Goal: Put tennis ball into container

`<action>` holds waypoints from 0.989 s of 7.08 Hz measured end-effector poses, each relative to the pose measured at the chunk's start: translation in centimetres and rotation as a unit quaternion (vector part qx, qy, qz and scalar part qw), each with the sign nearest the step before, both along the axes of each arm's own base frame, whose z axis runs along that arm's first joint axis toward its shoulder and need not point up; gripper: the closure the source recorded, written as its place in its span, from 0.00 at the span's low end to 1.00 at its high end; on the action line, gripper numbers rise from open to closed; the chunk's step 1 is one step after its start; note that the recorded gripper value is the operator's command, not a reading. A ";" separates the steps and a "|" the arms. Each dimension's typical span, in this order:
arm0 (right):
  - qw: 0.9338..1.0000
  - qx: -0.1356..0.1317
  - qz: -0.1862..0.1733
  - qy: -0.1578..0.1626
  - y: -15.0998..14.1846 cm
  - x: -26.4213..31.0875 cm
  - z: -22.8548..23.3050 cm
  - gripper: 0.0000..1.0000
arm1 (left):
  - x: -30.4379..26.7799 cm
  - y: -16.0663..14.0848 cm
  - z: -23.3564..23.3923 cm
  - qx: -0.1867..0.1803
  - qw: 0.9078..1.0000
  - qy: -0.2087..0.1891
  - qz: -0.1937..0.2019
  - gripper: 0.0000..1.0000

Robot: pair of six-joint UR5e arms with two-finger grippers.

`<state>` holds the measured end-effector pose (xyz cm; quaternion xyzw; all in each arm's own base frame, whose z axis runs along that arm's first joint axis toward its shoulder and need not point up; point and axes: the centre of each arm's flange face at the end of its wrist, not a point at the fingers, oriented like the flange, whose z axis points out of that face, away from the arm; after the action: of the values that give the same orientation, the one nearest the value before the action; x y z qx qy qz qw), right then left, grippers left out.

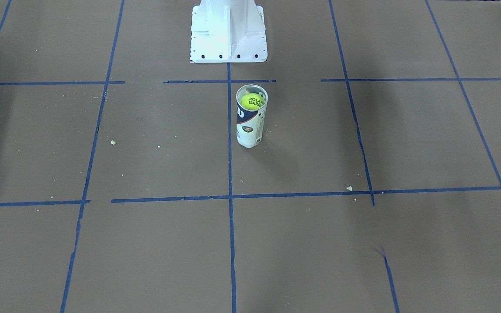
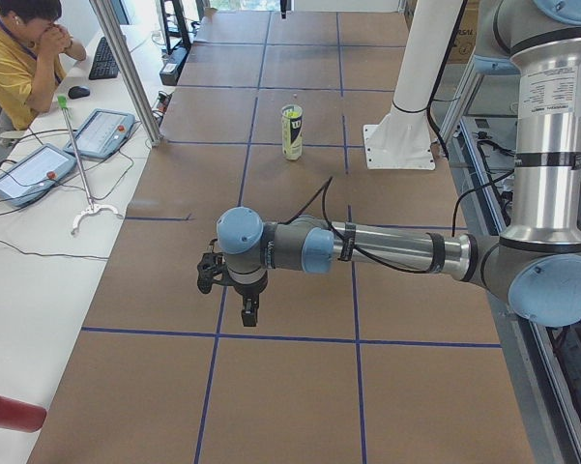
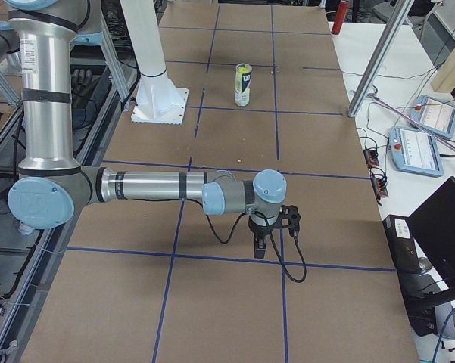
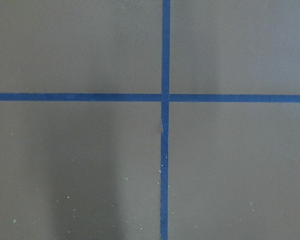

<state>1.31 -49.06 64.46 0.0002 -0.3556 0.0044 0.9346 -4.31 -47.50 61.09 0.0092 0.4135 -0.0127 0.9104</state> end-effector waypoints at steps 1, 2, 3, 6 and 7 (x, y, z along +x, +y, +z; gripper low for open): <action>1.000 0.000 0.000 0.000 0.0 0.0 0.0 0.00 | -0.9 0.6 0.5 -0.006 1.000 0.012 -0.010 0.00; 1.000 0.000 0.000 0.000 0.0 0.0 0.0 0.00 | -2.2 1.0 1.2 -0.013 1.000 0.017 -0.023 0.00; 1.000 0.000 0.000 0.000 0.0 0.0 0.0 0.00 | -3.3 1.3 2.1 -0.021 0.999 0.018 -0.035 0.00; 1.000 0.000 0.000 0.000 0.0 0.0 0.0 0.00 | -4.4 1.7 3.8 -0.037 0.998 -0.008 -0.048 0.00; 1.000 0.000 0.000 0.000 0.0 0.0 0.0 0.00 | -4.5 1.7 3.9 -0.034 0.998 -0.014 -0.047 0.00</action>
<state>1.34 -49.06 64.46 0.0003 -0.3556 0.0047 0.9346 -8.86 -45.81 64.96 -0.0022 0.3990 -0.0693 0.9143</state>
